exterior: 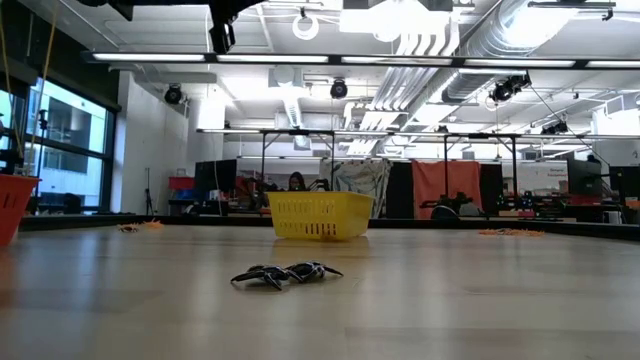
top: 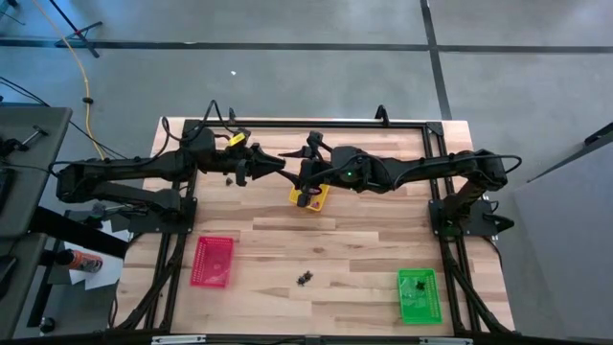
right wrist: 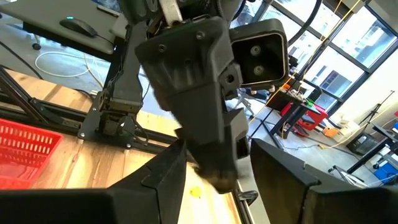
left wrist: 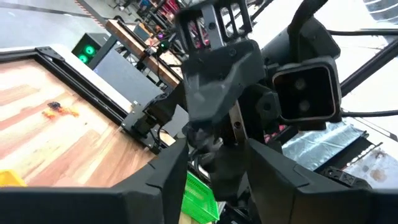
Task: Sort Halloween decoration
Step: Put the black spider toy into the green bin
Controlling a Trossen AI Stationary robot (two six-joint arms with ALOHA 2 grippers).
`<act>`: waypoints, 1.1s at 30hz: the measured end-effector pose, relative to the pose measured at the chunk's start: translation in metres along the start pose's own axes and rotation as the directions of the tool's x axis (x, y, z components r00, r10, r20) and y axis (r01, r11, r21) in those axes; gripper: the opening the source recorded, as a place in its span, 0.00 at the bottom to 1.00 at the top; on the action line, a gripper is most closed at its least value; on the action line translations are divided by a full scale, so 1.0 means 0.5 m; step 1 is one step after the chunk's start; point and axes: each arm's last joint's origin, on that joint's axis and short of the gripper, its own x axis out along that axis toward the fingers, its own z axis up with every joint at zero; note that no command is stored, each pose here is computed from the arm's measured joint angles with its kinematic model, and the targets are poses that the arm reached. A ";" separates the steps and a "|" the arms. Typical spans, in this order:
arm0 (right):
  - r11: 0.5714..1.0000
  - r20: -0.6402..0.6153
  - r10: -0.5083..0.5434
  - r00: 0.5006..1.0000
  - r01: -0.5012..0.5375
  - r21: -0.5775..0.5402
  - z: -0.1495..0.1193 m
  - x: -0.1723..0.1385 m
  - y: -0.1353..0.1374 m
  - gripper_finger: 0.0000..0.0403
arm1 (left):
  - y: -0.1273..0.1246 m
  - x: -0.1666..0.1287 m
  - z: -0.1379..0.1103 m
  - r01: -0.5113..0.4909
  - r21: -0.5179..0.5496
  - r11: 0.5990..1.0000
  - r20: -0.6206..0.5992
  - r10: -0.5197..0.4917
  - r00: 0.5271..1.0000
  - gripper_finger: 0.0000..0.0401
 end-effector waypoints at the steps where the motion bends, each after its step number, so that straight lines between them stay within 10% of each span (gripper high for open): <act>1: 1.000 -0.001 0.000 1.000 0.000 0.000 0.000 0.000 0.000 0.43 | 0.001 -0.003 0.003 0.001 0.001 1.000 0.004 -0.001 1.000 0.38; 33: 0.997 -0.040 -0.083 0.996 0.083 -0.002 -0.002 0.000 -0.005 0.43 | 0.021 -0.041 0.039 -0.026 0.032 0.999 0.025 0.026 0.999 0.49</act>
